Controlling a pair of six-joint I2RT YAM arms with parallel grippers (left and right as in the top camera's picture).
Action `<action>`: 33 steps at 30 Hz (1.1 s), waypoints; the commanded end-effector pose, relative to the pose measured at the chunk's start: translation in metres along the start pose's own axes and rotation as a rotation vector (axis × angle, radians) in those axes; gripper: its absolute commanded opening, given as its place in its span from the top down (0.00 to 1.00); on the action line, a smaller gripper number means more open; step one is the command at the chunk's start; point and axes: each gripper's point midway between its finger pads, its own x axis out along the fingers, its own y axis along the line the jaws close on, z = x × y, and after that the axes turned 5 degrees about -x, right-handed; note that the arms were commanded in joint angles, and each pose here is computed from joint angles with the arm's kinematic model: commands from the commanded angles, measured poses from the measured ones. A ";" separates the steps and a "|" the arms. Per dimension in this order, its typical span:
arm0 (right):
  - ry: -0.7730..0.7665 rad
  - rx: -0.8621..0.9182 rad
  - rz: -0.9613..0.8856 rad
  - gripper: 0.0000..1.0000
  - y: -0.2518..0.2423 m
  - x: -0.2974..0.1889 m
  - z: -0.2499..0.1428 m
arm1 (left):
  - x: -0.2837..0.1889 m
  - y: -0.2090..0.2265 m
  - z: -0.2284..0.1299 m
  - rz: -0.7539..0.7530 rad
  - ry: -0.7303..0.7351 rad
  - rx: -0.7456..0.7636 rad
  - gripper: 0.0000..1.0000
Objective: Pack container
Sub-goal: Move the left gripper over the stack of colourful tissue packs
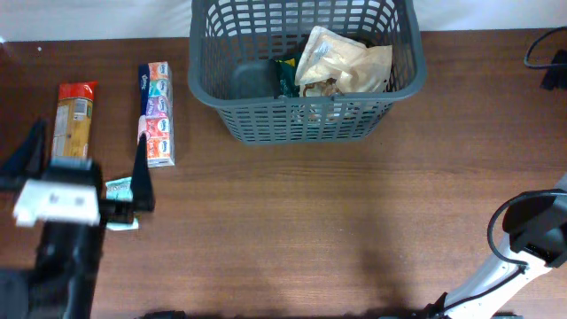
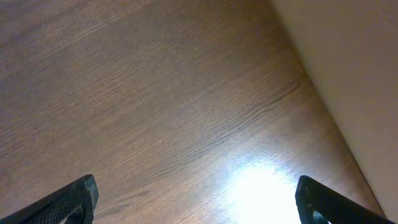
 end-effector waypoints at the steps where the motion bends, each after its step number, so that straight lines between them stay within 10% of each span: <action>1: -0.027 0.009 -0.001 0.01 -0.001 -0.012 0.003 | 0.032 0.022 -0.028 0.113 0.119 0.016 0.01; 9: -0.027 0.009 -0.001 0.01 -0.001 -0.012 0.003 | 0.103 0.056 -0.136 0.292 0.638 0.009 0.01; 19: -0.028 0.009 -0.001 0.01 -0.001 -0.012 0.003 | 0.150 0.029 -0.270 0.159 1.042 0.020 0.01; 33: -0.028 0.010 -0.001 0.01 -0.001 -0.012 0.003 | 0.192 0.035 -0.287 0.182 0.973 -0.027 0.01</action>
